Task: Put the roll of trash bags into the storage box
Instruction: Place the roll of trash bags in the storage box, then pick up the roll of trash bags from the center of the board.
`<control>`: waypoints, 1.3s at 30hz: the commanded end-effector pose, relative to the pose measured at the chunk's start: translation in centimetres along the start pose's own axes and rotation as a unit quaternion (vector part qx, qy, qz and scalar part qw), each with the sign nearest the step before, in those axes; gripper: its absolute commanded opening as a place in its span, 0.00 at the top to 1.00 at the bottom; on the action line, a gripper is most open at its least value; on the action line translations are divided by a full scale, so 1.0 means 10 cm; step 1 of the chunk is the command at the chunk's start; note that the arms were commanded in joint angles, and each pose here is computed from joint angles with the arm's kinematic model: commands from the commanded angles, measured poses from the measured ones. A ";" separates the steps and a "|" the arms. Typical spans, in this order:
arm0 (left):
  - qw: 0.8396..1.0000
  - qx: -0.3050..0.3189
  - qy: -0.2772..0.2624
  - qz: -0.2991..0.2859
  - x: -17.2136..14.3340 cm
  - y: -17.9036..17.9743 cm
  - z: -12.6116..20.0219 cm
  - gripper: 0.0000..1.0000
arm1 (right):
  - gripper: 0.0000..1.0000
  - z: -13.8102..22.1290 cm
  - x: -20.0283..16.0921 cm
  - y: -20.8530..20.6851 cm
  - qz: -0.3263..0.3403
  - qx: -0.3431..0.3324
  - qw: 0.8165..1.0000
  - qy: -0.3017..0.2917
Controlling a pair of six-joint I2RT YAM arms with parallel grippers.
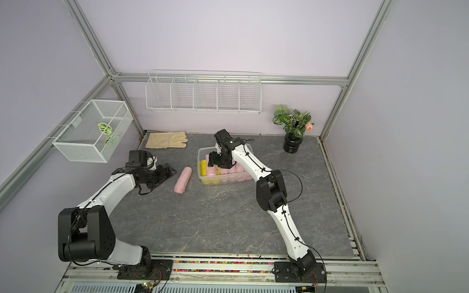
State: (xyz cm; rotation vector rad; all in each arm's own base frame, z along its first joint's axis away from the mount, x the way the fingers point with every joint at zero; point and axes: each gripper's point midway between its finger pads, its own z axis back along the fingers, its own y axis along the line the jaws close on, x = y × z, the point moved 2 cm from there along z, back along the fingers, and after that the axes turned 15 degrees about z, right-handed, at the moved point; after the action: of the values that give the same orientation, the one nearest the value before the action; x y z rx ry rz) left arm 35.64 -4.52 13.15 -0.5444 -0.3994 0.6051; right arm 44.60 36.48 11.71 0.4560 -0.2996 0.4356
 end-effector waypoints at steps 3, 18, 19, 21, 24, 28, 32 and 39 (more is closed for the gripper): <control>0.999 0.004 0.014 -0.049 0.01 -0.10 -0.01 0.08 | 0.28 0.36 -0.01 -0.04 0.013 -0.017 1.000 -0.009; 0.988 0.067 0.061 -0.125 -0.04 -0.10 -0.25 0.08 | 0.27 1.02 -0.10 -0.14 0.024 -0.001 0.999 -0.047; 0.987 0.072 0.065 -0.132 -0.05 -0.11 -0.29 0.08 | 0.27 1.05 -0.14 -0.18 0.021 -0.003 0.999 -0.046; 0.984 0.082 0.071 -0.138 -0.04 -0.12 -0.34 0.08 | 0.28 1.09 -0.23 -0.26 0.015 -0.007 0.999 -0.044; 0.981 0.111 0.074 -0.144 0.03 -0.06 -0.41 0.08 | 0.28 1.14 -0.38 -0.39 0.002 -0.010 0.999 -0.044; 0.976 0.137 0.075 -0.152 0.09 -0.01 -0.46 0.08 | 0.28 1.18 -0.60 -0.53 -0.015 -0.016 0.999 -0.039; 0.968 0.158 0.075 -0.178 0.07 -0.04 -0.52 0.08 | 0.28 1.14 -0.81 -0.58 -0.023 -0.015 0.999 -0.028; 0.955 0.177 0.091 -0.221 -0.07 -0.12 -0.69 0.09 | 0.29 1.07 -1.03 -0.67 -0.033 -0.015 0.999 -0.009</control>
State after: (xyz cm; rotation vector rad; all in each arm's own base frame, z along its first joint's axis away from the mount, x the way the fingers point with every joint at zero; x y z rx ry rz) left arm 38.86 -8.28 8.49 -0.2001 -0.2254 0.2196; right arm 37.00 22.65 13.79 0.4217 -0.2696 0.3471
